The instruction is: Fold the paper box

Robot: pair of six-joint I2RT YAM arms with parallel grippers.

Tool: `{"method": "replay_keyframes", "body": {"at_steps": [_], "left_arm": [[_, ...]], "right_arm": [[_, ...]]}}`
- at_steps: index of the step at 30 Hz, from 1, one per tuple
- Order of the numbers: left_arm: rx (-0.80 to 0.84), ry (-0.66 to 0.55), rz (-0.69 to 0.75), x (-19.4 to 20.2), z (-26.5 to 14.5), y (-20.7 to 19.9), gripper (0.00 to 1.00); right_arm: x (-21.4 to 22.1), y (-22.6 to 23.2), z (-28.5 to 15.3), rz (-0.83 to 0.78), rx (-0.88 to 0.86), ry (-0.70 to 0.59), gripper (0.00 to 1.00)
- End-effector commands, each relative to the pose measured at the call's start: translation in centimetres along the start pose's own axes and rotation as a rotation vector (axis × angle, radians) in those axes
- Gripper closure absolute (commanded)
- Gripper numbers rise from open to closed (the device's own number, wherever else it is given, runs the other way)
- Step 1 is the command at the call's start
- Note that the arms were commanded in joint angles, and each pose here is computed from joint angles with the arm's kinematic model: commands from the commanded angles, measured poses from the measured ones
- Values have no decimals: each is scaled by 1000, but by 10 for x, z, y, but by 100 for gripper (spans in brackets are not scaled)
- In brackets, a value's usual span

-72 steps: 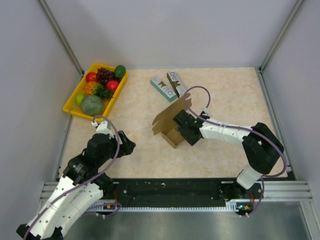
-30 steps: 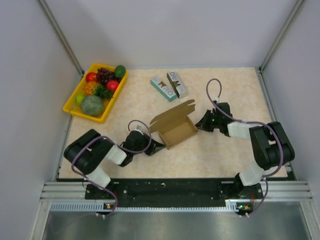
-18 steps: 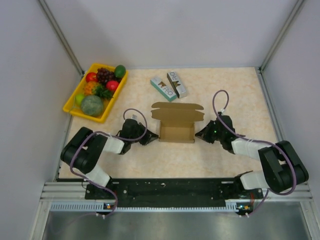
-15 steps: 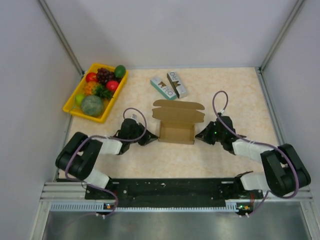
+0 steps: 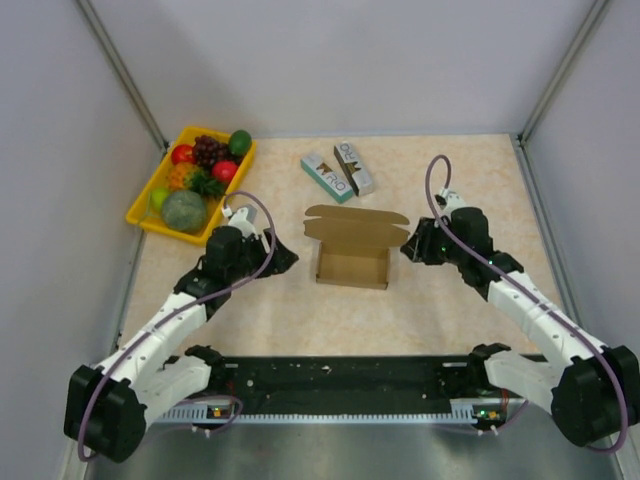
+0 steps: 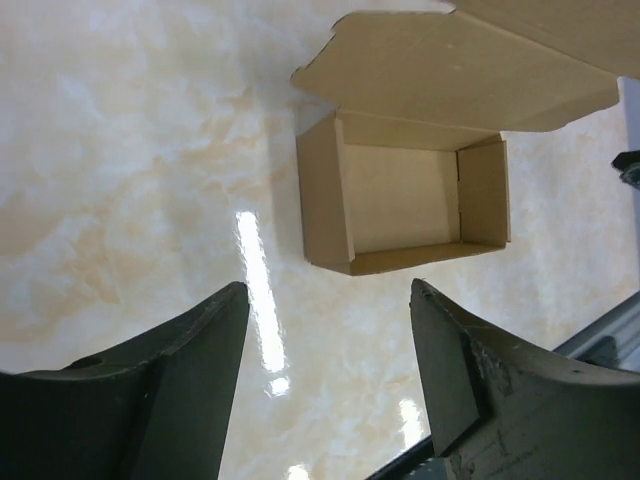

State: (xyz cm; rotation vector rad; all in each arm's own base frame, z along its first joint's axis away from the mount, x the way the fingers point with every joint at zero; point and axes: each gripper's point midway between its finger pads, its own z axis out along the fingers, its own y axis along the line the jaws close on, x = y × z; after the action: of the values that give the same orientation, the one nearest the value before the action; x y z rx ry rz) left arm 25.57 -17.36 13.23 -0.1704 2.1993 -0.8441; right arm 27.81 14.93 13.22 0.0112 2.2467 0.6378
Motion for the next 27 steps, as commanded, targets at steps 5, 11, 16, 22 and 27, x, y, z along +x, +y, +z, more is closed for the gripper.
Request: {"method": "replay_keyframes", "body": {"at_steps": [5, 11, 16, 22, 27], "left_arm": [[-91, 24, 455, -59, 5, -6, 27], [-16, 80, 532, -75, 16, -28, 26], [30, 135, 486, -66, 6, -30, 29], [80, 59, 506, -76, 10, -39, 17], [43, 97, 659, -101, 22, -35, 10]], "right_arm": [[-45, 30, -16, -347, -137, -101, 42], [-54, 34, -15, -394, -147, -70, 44], [-23, 41, -21, -213, -199, 31, 44], [-22, 6, -24, -307, -24, 43, 36], [-38, 3, -8, -357, -40, 52, 47]]}}
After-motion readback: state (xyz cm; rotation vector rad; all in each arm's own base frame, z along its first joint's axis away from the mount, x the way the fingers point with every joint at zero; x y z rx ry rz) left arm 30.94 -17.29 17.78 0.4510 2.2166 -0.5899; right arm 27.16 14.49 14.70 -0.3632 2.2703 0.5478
